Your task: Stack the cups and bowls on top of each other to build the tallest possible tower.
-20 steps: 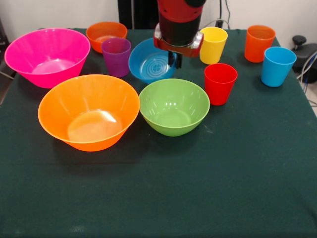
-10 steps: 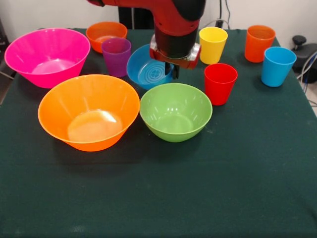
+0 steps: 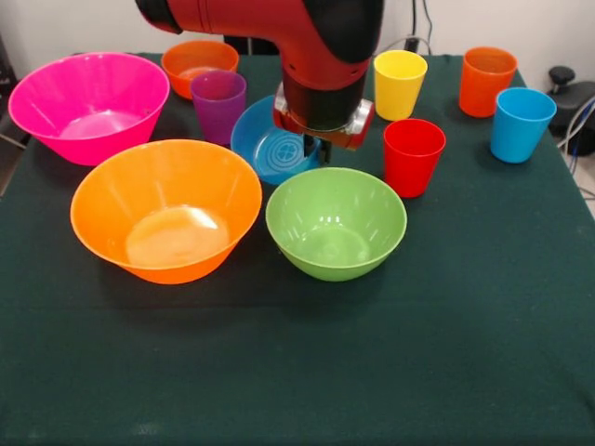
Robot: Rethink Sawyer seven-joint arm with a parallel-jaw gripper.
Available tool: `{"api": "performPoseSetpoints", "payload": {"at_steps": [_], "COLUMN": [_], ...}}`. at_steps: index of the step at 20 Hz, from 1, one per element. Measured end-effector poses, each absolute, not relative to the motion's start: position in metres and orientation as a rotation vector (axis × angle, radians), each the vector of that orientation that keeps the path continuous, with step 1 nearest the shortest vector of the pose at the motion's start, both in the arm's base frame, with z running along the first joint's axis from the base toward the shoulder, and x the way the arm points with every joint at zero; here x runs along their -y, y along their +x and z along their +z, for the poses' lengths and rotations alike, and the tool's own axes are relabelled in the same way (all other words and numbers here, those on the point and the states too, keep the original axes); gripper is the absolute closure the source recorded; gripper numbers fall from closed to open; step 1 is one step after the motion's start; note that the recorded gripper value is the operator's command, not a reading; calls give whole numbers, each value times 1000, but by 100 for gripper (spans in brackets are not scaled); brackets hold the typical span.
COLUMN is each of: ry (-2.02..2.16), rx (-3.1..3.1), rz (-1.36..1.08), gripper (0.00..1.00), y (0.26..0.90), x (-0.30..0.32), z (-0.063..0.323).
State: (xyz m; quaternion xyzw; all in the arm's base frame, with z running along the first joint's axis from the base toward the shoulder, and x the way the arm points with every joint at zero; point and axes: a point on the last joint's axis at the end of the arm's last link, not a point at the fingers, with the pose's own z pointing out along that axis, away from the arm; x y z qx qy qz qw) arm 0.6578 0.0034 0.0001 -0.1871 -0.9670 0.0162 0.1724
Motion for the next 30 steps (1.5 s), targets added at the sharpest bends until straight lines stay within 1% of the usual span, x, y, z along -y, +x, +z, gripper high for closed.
{"api": "performPoseSetpoints", "payload": {"at_steps": [12,30], "ry": [-516,-506], "rx": [2702,2722], "rz": [26,24], "gripper": [100,100], "y": [676,685], "x": [-9,-16], "z": [10,9]}}
